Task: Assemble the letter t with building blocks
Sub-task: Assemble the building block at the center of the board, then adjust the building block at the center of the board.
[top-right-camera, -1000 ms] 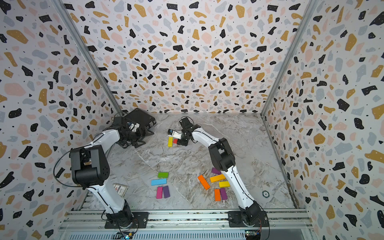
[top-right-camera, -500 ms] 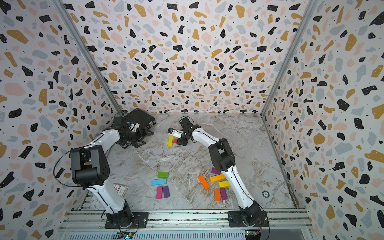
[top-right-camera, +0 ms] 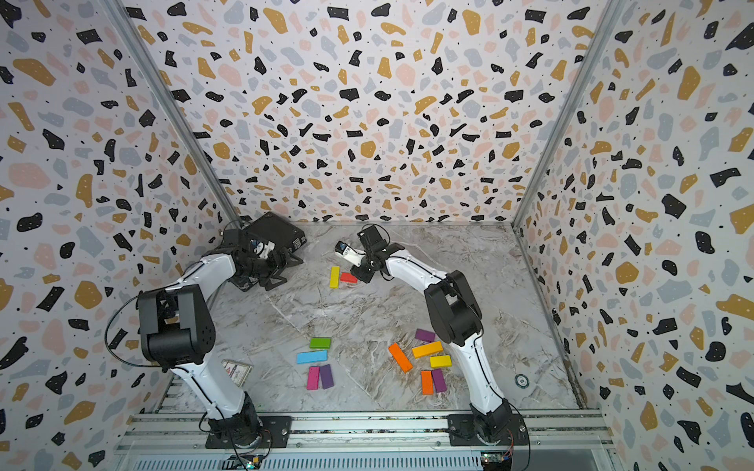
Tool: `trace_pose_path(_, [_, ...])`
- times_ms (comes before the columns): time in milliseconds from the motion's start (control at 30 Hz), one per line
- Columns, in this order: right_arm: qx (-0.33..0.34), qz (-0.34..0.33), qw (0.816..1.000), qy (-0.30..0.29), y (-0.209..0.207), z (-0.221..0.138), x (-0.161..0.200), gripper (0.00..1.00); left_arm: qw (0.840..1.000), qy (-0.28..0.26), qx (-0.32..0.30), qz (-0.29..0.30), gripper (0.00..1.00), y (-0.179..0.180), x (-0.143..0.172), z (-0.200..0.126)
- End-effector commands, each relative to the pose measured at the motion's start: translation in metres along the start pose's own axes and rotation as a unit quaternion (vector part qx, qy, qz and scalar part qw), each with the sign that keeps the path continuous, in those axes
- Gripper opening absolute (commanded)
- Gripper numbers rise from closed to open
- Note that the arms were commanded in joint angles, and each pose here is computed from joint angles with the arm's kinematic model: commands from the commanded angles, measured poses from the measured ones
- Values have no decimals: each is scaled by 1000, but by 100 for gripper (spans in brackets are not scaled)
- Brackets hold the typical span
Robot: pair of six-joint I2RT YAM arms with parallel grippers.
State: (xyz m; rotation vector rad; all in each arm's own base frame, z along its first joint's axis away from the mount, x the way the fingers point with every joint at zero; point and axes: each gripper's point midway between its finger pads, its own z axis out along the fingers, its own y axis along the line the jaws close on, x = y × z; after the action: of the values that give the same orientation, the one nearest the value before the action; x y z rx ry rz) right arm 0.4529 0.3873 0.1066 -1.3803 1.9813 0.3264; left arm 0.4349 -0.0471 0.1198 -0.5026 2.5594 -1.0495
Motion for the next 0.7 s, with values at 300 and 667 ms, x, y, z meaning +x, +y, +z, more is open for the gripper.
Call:
trace_pose_path(300, [123,224,965,62,-46,-2,14,5,1000,2,11,21,100,-11,-1,1])
trace_pose_path(667, [63,338,937,63,-15,0,26,0,1000,2,3,25,100,-11,0,0])
